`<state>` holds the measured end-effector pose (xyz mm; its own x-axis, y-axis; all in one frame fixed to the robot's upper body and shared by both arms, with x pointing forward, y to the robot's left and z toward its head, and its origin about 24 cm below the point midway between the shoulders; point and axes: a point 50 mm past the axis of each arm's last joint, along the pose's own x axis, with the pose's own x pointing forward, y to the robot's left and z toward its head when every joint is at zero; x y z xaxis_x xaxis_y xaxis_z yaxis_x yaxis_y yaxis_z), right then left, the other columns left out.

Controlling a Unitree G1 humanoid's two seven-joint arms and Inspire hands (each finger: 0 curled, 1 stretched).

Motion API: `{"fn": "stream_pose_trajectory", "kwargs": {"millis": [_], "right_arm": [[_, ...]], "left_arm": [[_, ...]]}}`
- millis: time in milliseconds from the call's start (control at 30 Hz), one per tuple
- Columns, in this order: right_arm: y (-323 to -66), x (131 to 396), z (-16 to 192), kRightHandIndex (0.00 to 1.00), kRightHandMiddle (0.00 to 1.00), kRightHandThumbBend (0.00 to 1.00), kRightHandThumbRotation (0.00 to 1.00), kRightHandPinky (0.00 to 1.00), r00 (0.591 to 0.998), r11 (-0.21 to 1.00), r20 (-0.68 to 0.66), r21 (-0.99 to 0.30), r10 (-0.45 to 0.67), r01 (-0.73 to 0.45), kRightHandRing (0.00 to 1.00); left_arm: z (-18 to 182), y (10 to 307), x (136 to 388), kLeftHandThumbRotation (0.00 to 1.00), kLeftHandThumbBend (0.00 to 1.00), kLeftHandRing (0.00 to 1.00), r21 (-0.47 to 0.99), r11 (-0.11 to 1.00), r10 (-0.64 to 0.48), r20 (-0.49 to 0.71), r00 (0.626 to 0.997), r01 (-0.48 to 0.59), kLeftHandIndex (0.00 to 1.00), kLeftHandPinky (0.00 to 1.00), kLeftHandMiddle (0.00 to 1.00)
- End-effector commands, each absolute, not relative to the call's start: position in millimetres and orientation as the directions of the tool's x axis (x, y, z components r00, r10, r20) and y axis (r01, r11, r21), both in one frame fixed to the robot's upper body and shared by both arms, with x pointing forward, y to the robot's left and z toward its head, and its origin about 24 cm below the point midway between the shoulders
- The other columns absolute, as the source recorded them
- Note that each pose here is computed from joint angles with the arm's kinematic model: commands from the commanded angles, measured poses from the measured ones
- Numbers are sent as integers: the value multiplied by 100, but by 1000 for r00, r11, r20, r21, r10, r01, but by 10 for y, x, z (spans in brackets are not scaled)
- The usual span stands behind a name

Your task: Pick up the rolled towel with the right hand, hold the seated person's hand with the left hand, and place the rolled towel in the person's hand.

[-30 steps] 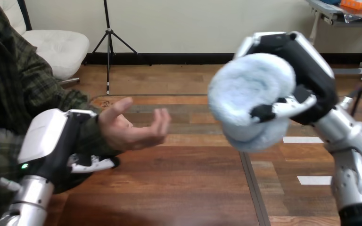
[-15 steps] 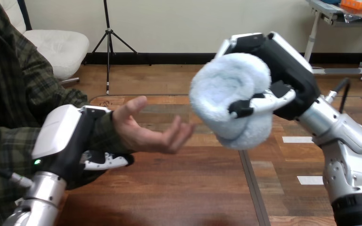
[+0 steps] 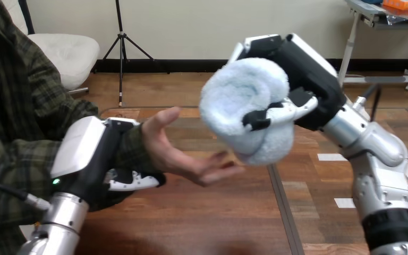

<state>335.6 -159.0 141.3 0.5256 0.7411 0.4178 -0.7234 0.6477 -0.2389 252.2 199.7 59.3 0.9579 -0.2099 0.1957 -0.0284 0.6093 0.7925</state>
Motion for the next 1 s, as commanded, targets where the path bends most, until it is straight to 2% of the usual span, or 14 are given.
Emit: {"fn": "stream_pose_trajectory", "kwargs": {"millis": [0,533,967], "right_arm": [[-1398,3460,1736,27,24,75,0,13,429,619,495,-325,756,-715,19],[-1185,3501,1626,27,24,75,0,13,373,551,480,-307,794,-776,19],[-1007,3436,1529,26,23,74,0,12,332,512,465,-340,821,-789,17]], "left_arm": [[628,1864,2516,0,83,27,760,650,-223,222,949,-25,34,22,34],[693,1735,2467,0,84,26,744,668,-247,265,932,-35,34,21,33],[722,1653,2442,0,84,26,720,693,-258,295,920,-36,35,21,33]]}}
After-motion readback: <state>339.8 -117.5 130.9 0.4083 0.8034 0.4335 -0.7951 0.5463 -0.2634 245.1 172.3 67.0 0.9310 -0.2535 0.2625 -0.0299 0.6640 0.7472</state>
